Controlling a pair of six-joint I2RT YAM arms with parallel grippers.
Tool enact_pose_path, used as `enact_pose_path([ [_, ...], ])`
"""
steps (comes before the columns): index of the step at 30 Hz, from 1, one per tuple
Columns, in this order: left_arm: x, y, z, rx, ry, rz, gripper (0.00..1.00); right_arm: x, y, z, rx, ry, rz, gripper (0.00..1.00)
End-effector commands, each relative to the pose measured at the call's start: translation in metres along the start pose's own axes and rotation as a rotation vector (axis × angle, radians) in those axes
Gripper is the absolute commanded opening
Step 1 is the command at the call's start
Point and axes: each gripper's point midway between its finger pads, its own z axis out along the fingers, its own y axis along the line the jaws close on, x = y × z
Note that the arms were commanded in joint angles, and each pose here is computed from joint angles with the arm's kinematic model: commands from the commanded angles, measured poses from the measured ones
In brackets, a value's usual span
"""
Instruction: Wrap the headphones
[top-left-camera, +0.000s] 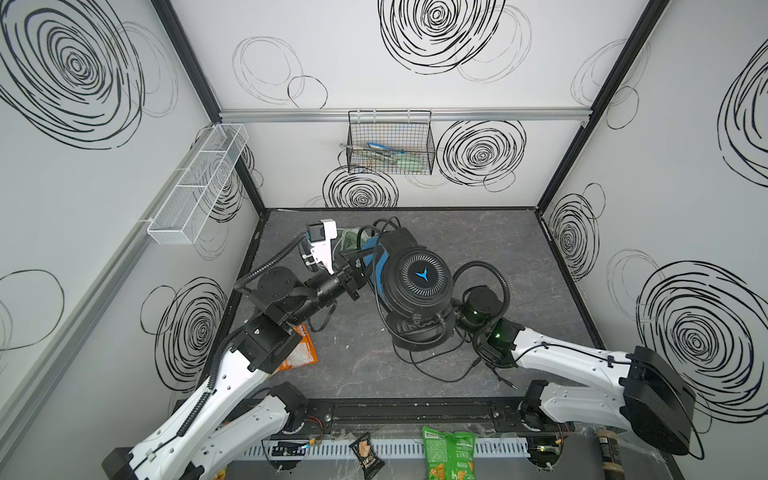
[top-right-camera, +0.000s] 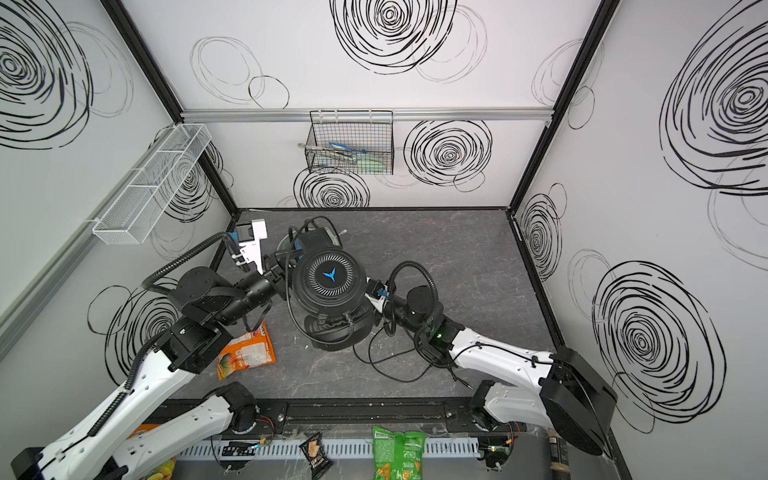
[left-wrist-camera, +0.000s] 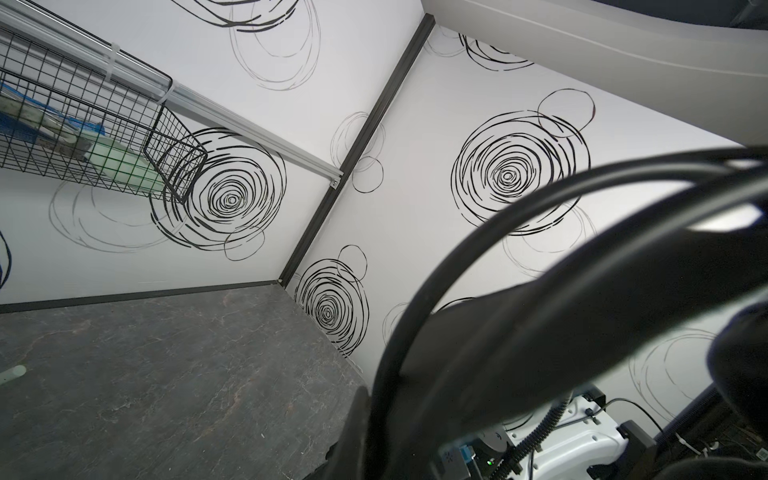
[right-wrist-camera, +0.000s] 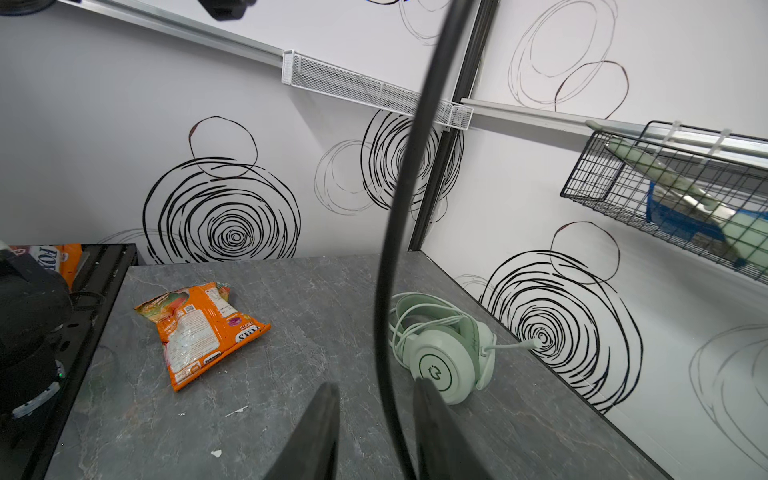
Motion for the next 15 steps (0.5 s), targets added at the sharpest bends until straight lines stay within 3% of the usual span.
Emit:
enact_pose_path([
  [1, -0.04, -0.032, -0.009, 0.09, -0.136, -0.003, 0.0, -0.01, -0.002, 0.004, 0.001, -0.053, 0.007, 0.34],
  [3, -0.041, -0.031, -0.009, 0.084, -0.141, -0.005, 0.0, -0.005, -0.002, 0.008, -0.002, -0.04, 0.01, 0.3],
  [9, -0.05, -0.015, -0.013, -0.032, -0.182, 0.0, 0.0, 0.007, 0.009, 0.014, -0.057, 0.005, -0.027, 0.0],
  [15, -0.071, 0.02, -0.025, -0.254, -0.295, -0.003, 0.0, 0.021, 0.024, 0.012, -0.035, 0.086, -0.059, 0.0],
])
